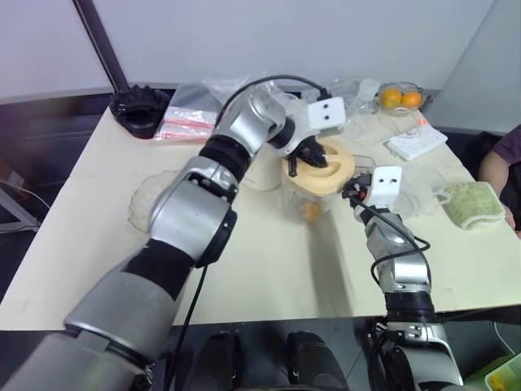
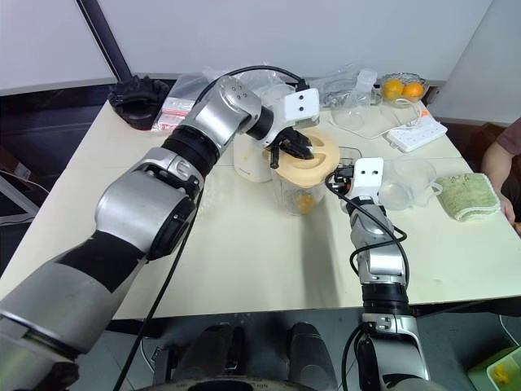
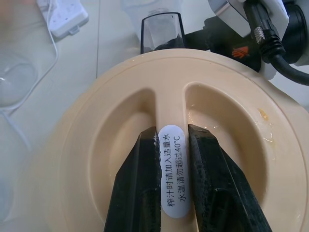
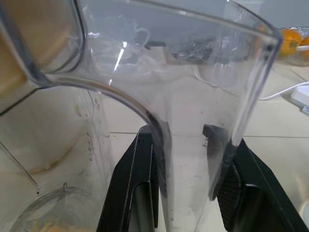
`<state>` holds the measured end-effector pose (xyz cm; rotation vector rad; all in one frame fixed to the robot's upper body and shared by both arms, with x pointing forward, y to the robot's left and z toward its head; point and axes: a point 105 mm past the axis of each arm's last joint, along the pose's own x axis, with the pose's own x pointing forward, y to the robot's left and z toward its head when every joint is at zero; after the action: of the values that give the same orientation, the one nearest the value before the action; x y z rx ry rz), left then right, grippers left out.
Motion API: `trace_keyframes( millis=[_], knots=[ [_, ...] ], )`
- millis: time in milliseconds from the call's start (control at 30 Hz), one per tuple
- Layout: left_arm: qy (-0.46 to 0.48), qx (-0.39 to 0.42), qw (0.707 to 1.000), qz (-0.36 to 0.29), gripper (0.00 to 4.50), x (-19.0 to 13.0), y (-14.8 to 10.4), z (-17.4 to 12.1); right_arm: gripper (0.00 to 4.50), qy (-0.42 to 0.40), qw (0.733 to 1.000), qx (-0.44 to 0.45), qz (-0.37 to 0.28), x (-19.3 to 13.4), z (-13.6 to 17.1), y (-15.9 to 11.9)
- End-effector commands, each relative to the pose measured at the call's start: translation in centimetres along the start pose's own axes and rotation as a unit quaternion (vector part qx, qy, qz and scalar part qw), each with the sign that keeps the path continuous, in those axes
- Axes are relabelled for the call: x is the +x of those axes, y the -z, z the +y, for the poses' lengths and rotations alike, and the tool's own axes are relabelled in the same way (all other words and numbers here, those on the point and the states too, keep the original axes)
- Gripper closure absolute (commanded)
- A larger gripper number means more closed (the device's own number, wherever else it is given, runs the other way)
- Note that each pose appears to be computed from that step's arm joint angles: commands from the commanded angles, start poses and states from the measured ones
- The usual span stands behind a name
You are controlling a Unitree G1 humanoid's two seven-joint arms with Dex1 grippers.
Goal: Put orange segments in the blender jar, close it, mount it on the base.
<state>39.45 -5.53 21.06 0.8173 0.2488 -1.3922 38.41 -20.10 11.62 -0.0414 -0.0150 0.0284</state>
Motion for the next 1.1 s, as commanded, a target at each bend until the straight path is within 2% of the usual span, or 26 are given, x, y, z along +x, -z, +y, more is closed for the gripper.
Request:
trace_keyframes(
  millis=[33,133,200,267,367,533,667,767,933,1100],
  knots=[
    [0.055,-0.068,0.991,0.102,4.25,2.8,7.2,-3.5,3.57,-0.015,0.999,-0.012,-0.049,0.2,0.7,-2.9],
    [0.048,-0.071,0.992,0.097,4.25,2.9,7.1,-3.4,3.57,-0.016,0.999,-0.013,-0.050,0.2,0.7,-3.0],
    [0.042,-0.072,0.992,0.094,3.21,2.9,7.0,-3.2,3.57,-0.017,0.998,-0.013,-0.051,0.2,0.8,-3.0],
    [0.036,-0.074,0.993,0.090,2.36,2.9,6.8,-3.1,3.57,-0.017,0.998,-0.013,-0.051,0.2,0.8,-3.0],
    [0.015,-0.078,0.995,0.067,0.88,2.6,5.7,-2.2,3.57,-0.017,0.998,-0.014,-0.051,0.2,0.7,-3.0],
    [0.001,-0.102,0.994,-0.048,0.88,0.0,-0.4,0.1,3.57,-0.018,0.998,-0.016,-0.052,0.1,0.6,-3.0],
    [0.014,-0.069,0.993,-0.093,0.88,-2.8,-4.0,1.1,3.57,-0.019,0.998,-0.017,-0.051,0.2,0.5,-2.9],
    [0.020,-0.052,0.993,-0.109,0.88,-4.3,-5.3,1.4,3.57,-0.020,0.998,-0.017,-0.050,0.3,0.4,-2.9],
    [-0.009,-0.038,0.985,-0.169,0.88,-9.1,-8.6,3.0,3.57,-0.027,0.998,-0.020,-0.046,0.6,0.4,-2.9],
    [-0.048,-0.016,0.981,-0.188,0.88,-11.9,-8.8,4.1,3.57,-0.032,0.998,-0.019,-0.045,0.8,0.3,-2.9]
  ],
)
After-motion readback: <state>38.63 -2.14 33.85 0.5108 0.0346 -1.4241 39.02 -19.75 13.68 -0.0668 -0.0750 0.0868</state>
